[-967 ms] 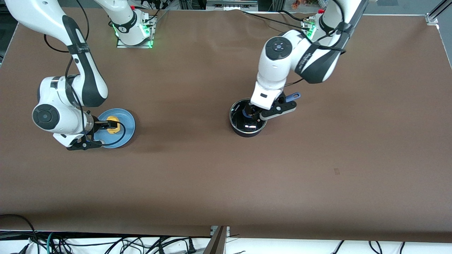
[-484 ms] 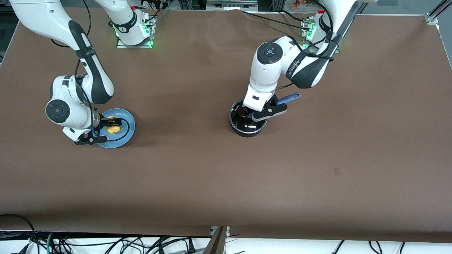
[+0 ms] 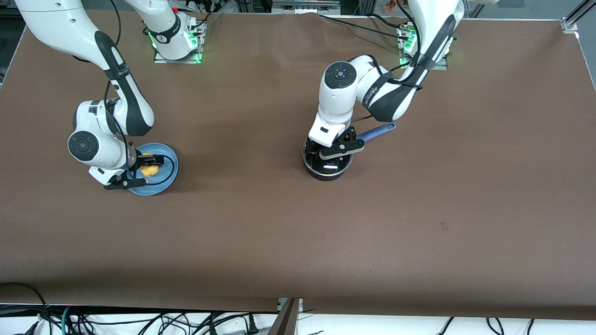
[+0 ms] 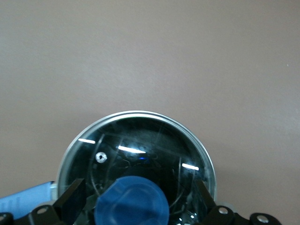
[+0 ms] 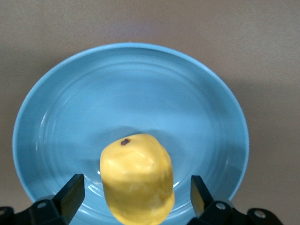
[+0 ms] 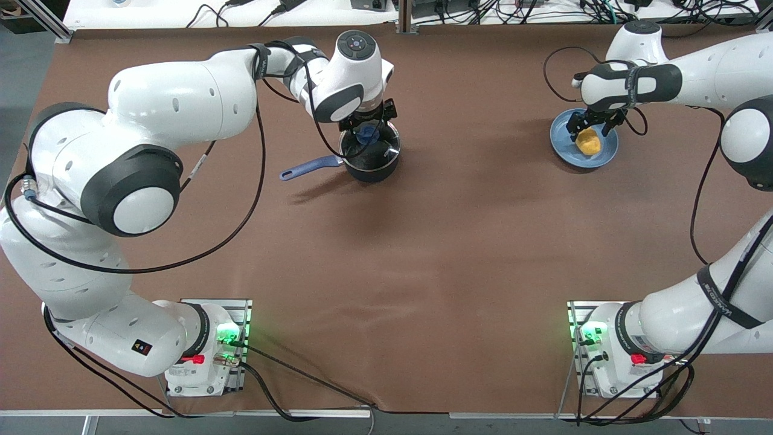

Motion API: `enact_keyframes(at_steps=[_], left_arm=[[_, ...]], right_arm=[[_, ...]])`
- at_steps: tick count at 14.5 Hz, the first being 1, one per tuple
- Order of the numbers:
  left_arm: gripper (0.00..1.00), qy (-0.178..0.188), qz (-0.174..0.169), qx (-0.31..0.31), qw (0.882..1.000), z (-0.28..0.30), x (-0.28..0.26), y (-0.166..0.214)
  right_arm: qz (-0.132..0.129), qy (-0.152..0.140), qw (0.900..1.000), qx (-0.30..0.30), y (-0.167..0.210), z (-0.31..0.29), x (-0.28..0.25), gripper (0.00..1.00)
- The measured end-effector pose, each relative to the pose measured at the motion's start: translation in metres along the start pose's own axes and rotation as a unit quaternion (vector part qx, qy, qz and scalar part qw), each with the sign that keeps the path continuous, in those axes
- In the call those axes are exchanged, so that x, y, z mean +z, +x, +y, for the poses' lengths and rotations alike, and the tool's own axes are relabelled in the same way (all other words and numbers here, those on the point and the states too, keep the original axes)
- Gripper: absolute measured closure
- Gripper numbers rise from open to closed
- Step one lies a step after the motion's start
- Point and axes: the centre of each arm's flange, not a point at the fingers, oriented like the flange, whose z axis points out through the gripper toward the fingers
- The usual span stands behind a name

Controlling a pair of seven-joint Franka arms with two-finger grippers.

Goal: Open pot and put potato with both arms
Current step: 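Grasp the lid knob with the left gripper while the right gripper grasps the potato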

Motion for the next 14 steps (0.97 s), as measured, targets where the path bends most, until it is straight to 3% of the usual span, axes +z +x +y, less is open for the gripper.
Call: enact_keyframes(at_steps=[2,4,5,8,14], left_arm=[[0.0,0.001,-0.003,0.003,1.0,0.001,0.005,-0.003],[0.0,0.006,0.003,0.012,1.0,0.001,0.008,-0.004],[0.0,0.009,0.007,0.017,1.0,0.0,0.009,-0.004],[0.0,0.013,0.006,0.023,1.0,-0.001,0.012,-0.007],[0.0,0.016,0.004,0.049,0.999,-0.003,0.015,-0.009]], right_arm=[[0.0,0.0,1.0,-0.001,0.0,0.0,0.003,0.04],[0.0,0.0,1.0,-0.003,0.0,0.0,0.003,0.22],[0.001,0.0,1.0,-0.005,0.0,0.0,0.003,0.35],[0.002,0.0,1.0,-0.008,0.0,0.0,0.001,0.41],[0.015,-0.003,1.0,-0.01,0.011,0.003,-0.018,0.41]])
